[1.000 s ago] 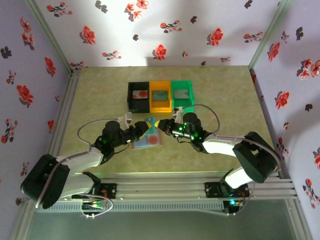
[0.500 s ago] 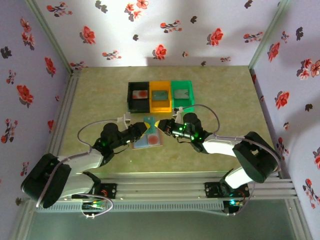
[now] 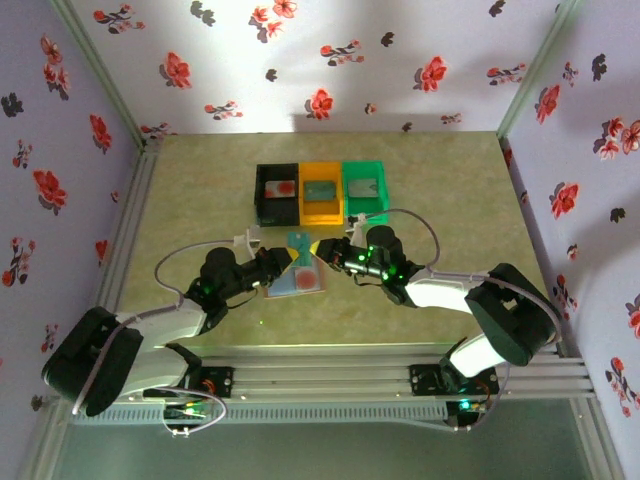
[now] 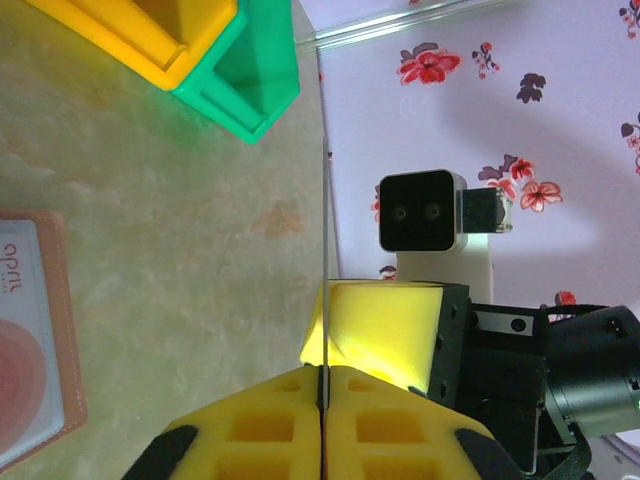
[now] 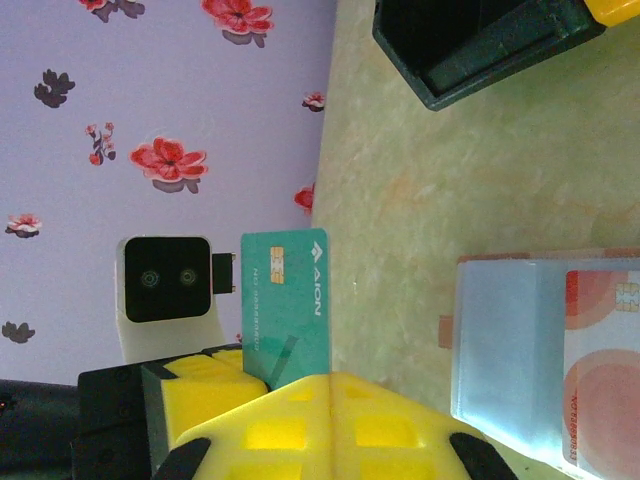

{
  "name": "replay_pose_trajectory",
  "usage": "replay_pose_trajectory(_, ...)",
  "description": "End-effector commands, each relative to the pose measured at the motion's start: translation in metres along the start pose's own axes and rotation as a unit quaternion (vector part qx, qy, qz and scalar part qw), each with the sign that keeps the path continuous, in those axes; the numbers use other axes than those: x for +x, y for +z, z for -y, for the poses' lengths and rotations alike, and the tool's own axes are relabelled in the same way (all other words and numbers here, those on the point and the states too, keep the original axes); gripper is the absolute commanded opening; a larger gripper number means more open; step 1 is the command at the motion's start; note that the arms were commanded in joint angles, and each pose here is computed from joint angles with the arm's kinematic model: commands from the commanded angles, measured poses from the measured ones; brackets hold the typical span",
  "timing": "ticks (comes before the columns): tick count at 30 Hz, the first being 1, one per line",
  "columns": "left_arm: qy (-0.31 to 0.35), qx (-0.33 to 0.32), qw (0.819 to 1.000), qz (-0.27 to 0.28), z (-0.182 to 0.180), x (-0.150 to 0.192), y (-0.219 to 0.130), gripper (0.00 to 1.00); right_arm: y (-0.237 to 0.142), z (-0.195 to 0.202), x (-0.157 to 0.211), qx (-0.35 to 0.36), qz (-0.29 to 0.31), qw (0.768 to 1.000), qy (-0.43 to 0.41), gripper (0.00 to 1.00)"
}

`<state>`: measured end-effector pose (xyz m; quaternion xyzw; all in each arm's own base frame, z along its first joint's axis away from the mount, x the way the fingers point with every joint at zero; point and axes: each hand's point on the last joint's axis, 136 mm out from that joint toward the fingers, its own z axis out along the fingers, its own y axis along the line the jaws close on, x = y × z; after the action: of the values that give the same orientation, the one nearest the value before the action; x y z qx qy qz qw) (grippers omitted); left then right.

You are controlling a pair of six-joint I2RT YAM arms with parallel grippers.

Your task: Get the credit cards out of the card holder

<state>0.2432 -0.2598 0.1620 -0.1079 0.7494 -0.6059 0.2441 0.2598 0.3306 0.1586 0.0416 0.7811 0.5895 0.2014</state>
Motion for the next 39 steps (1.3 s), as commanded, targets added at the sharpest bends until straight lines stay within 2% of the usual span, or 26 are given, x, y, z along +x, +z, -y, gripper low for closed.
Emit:
replay_pose_trajectory(1,0.009,0.01,1.0,0.0,0.002,0.002,0.0,0.01,-0.001,-0.001,0.002,-0.009,-0.004,1.0,-0.002,0.0)
replay_pose_trajectory(7,0.013,0.002,1.0,-0.021,-0.003,0.006,-0.002,0.0,-0.003,-0.001,0.004,0.004,-0.014,1.0,-0.021,0.0)
replay_pose_trajectory(11,0.023,-0.028,0.997,-0.068,-0.011,0.014,-0.008,0.0,-0.012,0.0,0.006,0.038,-0.028,0.997,-0.065,0.19)
replay_pose_trajectory(14,0.054,-0.057,0.99,-0.117,-0.008,0.021,-0.015,0.0,-0.023,-0.001,0.005,0.069,-0.032,0.991,-0.108,0.34)
replay_pose_trajectory(17,0.087,-0.094,0.978,-0.164,-0.005,0.03,-0.026,0.0,-0.036,-0.004,0.004,0.092,-0.035,0.985,-0.144,0.43)
replay_pose_trajectory(20,0.11,-0.098,0.966,-0.212,0.01,0.038,-0.035,0.0,-0.048,-0.007,0.005,0.103,-0.039,0.978,-0.176,0.49)
replay_pose_trajectory(25,0.133,-0.105,0.94,-0.298,0.031,0.053,-0.049,0.0,-0.064,-0.014,0.012,0.099,-0.056,0.969,-0.218,0.5)
replay_pose_trajectory(28,0.157,-0.107,0.918,-0.347,0.042,0.06,-0.06,0.0,-0.07,-0.024,0.021,0.067,-0.062,0.968,-0.234,0.5)
replay_pose_trajectory(31,0.177,-0.11,0.904,-0.373,0.047,0.061,-0.064,0.0,-0.076,-0.031,0.028,0.038,-0.063,0.966,-0.247,0.5)
replay_pose_trajectory(39,0.19,-0.083,0.9,-0.384,0.055,0.059,-0.052,0.0,-0.081,-0.038,0.038,0.004,-0.073,0.962,-0.264,0.5)
